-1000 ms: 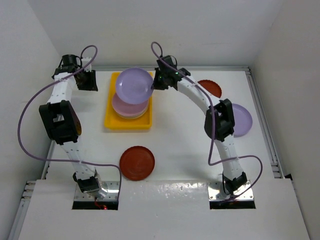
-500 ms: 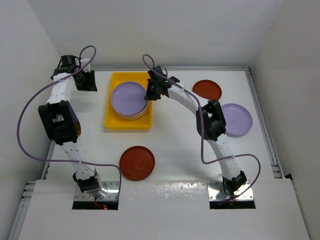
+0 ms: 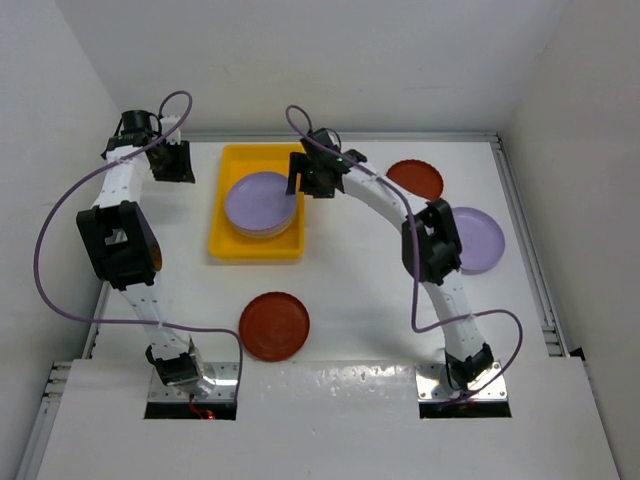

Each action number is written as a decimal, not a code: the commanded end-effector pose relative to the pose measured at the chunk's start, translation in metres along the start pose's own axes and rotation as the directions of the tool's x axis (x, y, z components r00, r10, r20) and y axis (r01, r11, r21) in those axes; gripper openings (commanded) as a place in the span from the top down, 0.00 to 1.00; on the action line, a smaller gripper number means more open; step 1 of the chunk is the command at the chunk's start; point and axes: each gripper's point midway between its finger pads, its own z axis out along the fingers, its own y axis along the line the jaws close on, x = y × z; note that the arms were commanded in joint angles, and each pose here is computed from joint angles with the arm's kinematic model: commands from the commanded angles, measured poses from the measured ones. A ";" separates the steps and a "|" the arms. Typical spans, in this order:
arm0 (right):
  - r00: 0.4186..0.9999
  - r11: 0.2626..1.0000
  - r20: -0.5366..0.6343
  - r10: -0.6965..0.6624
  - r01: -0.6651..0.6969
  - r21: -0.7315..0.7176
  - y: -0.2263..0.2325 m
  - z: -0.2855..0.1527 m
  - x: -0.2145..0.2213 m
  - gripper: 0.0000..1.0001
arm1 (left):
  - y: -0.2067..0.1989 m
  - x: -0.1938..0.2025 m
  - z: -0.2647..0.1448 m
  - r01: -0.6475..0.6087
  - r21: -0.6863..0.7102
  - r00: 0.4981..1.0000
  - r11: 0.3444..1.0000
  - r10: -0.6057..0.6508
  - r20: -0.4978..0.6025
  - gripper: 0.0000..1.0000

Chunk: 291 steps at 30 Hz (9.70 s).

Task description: Place the plates into the plastic bin on the countertop

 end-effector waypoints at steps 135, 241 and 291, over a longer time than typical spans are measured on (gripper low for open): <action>0.976 0.976 0.137 -0.171 0.187 -0.111 0.042 -0.074 -0.044 0.23 | -0.080 -0.022 -0.075 -0.334 0.174 0.938 0.926 0.309 0.154 0.40; 0.602 0.502 0.337 0.724 -0.795 0.341 -0.378 -0.050 -0.032 1.00 | -0.091 -0.069 -0.011 -0.273 0.011 0.961 0.962 0.272 0.047 0.62; 0.981 0.987 0.131 -0.146 0.154 -0.051 0.035 0.011 -0.024 0.67 | -0.047 -0.086 -0.064 -0.153 -0.074 0.973 0.986 0.163 0.161 0.29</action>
